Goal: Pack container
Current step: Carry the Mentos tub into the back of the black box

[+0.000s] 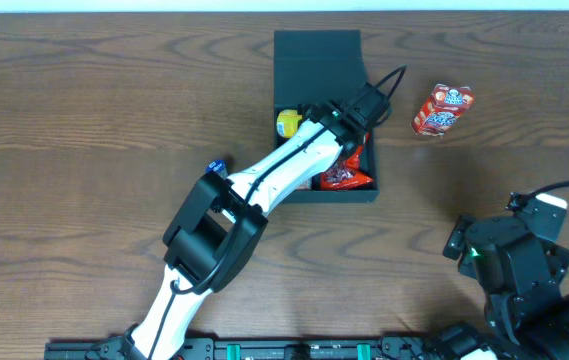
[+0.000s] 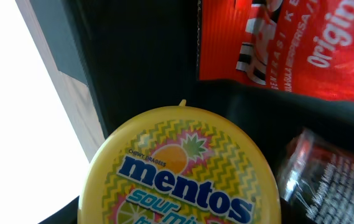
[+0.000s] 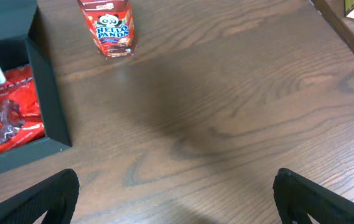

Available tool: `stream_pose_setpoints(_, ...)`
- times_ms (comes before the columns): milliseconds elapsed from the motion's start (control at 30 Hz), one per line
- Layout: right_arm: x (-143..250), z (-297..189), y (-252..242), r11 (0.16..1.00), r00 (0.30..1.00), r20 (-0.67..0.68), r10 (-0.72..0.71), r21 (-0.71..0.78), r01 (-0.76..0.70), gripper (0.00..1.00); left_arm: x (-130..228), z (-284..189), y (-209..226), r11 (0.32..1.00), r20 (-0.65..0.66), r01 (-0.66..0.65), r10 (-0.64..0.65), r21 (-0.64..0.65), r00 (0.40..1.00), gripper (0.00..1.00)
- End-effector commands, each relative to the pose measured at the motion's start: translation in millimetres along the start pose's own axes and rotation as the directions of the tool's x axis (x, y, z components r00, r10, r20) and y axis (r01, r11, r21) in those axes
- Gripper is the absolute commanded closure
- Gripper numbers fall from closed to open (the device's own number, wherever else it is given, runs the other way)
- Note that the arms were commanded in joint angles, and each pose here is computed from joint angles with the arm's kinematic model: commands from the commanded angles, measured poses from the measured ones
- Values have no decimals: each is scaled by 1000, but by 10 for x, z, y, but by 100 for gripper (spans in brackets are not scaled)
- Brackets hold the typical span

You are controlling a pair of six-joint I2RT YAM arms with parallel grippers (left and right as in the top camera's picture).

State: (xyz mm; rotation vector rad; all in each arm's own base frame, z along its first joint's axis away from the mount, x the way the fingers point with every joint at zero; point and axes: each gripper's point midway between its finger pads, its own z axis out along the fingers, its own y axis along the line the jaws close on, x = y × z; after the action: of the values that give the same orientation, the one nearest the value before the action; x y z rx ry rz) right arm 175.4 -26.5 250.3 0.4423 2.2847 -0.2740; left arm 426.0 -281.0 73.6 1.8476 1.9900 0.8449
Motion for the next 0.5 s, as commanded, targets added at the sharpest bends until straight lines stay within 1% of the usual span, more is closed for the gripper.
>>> stream_pose_setpoints(0, -12, 1, -46, 999, 999, 8, 31, 18, -31, 1, 45, 58, 77, 999, -53, -26, 23, -44, 998, 94)
stream_pose_setpoints(33, -8, 1, -40, 999, 999, 6, 31, 15, -31, 1, 35, 58, 78, 999, -51, -24, 22, -46, 998, 93)
stream_pose_setpoints(67, -8, 1, -40, 999, 1000, 6, 31, 15, -31, 1, 25, 58, 88, 999, -47, -14, 12, -51, 999, 83)
stream_pose_setpoints(200, -4, 1, -36, 999, 1000, 3, 31, 12, -31, 1, 29, 52, 170, 996, -55, 14, -19, -91, 998, 68)
stream_pose_setpoints(233, -4, 2, -35, 999, 1000, 3, 31, 12, -31, 1, 30, 51, 177, 995, -56, 17, -23, -95, 998, 67)
stream_pose_setpoints(300, -5, 2, -36, 999, 1000, 3, 31, 12, -31, 1, 29, 51, 177, 995, -55, 20, -25, -95, 998, 60)
stream_pose_setpoints(333, -4, 2, -35, 999, 1000, 3, 31, 12, -31, 1, 30, 51, 176, 995, -55, 20, -26, -95, 998, 55)
stream_pose_setpoints(400, -1, 2, -31, 999, 1000, 1, 31, 9, -31, 1, 29, 51, 177, 995, -55, 23, -28, -95, 998, 36)
stream_pose_setpoints(433, -1, 2, -31, 999, 1000, 1, 31, 9, -31, 1, 30, 51, 176, 995, -55, 23, -28, -95, 998, 31)
stream_pose_setpoints(467, -1, 2, -31, 999, 1000, 1, 31, 9, -31, 1, 31, 51, 175, 995, -56, 23, -28, -94, 998, 29)
